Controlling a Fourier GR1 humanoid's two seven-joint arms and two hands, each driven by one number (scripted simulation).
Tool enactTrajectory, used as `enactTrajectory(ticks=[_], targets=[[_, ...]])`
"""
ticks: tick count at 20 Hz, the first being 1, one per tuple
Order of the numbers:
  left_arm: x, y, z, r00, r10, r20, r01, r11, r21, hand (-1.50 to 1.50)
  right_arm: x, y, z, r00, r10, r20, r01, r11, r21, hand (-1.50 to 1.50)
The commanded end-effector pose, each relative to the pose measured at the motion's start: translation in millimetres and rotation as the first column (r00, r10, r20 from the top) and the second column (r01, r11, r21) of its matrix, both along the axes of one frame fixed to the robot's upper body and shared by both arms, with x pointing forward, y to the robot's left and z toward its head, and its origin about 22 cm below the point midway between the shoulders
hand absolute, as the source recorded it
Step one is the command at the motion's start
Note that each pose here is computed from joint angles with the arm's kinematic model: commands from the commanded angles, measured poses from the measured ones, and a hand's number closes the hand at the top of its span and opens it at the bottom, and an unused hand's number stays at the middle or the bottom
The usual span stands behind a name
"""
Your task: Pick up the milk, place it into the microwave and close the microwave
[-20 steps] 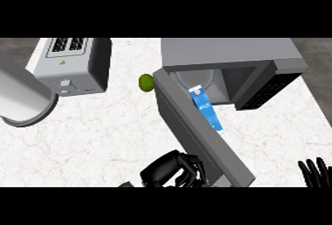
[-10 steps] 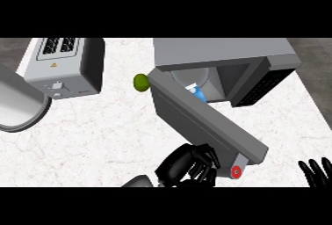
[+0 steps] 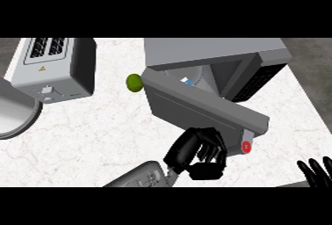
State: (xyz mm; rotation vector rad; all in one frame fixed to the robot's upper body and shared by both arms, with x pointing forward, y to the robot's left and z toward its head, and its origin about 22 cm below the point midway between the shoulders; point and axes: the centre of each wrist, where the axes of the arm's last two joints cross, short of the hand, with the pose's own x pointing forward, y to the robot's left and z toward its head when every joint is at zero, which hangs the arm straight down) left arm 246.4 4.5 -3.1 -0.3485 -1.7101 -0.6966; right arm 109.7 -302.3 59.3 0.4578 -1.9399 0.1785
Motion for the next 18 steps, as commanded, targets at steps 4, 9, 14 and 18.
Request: enactTrajectory(ticks=[4,9,14,18], targets=[[36.0,-12.3,26.5,0.992,0.111,0.06,-0.108,0.993,-0.049,1.5,2.0,3.6,15.1,1.0,0.018,-0.018,-0.018,1.0,-0.002,-1.5],[58.1,-15.0,41.5,0.986,0.162,0.044,-0.159,0.985,-0.071,1.5,-1.5,6.6,27.2,1.0,0.027,-0.013,-0.027,1.0,-0.011,-1.5],[70.5,-12.7,42.4,0.984,0.177,0.019,-0.175,0.979,-0.102,1.5,3.5,9.6,37.6,1.0,0.018,0.005,-0.018,1.0,-0.011,-1.5],[81.9,-12.3,51.5,0.976,0.216,-0.002,-0.214,0.966,-0.147,1.5,3.3,6.4,40.2,1.0,0.026,-0.005,-0.026,1.0,-0.008,-1.5]])
